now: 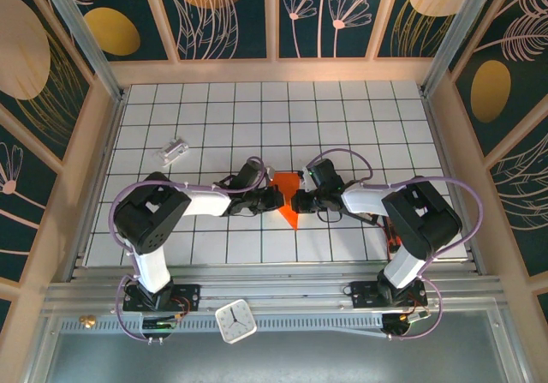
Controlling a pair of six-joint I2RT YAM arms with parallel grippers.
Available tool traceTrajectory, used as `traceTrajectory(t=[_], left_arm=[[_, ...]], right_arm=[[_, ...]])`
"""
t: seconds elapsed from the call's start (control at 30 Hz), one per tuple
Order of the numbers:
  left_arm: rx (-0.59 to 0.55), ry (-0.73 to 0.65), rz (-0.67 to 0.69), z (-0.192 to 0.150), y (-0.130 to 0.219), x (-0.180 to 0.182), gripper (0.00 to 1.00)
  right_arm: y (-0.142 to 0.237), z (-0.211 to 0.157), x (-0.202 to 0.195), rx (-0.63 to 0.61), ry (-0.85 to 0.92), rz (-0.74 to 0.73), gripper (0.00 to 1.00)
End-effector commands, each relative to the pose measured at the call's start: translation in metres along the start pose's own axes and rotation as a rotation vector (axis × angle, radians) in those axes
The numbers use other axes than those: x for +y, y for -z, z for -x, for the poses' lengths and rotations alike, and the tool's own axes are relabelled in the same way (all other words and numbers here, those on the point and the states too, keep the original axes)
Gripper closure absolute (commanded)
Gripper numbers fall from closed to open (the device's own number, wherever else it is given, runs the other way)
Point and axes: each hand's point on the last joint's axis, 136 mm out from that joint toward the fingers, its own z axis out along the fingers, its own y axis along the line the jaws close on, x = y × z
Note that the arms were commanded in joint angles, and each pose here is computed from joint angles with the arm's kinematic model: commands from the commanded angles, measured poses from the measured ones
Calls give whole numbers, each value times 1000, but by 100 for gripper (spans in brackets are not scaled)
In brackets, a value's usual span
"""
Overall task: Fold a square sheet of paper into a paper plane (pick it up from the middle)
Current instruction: Third fold the triangle at the center of the table.
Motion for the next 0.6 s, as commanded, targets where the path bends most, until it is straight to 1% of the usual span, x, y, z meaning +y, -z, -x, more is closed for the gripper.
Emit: traceTrajectory(t=[0.0,0.3,0.5,0.57], left_arm=[[15,-11,64,-3,-3,18,100],[16,-22,105,-6,-2,29,100],[30,-24,146,-12,-4,43,100],[33,-21,154,-14,-5,46,100]], right_arm=[[-10,-52,-34,155,-54,-124,100],[-10,-51,-34,155,-49,-125,100],[-5,-40,-27,137,-30,-120,100],[-2,-35,-23,127,-20,-115,97]])
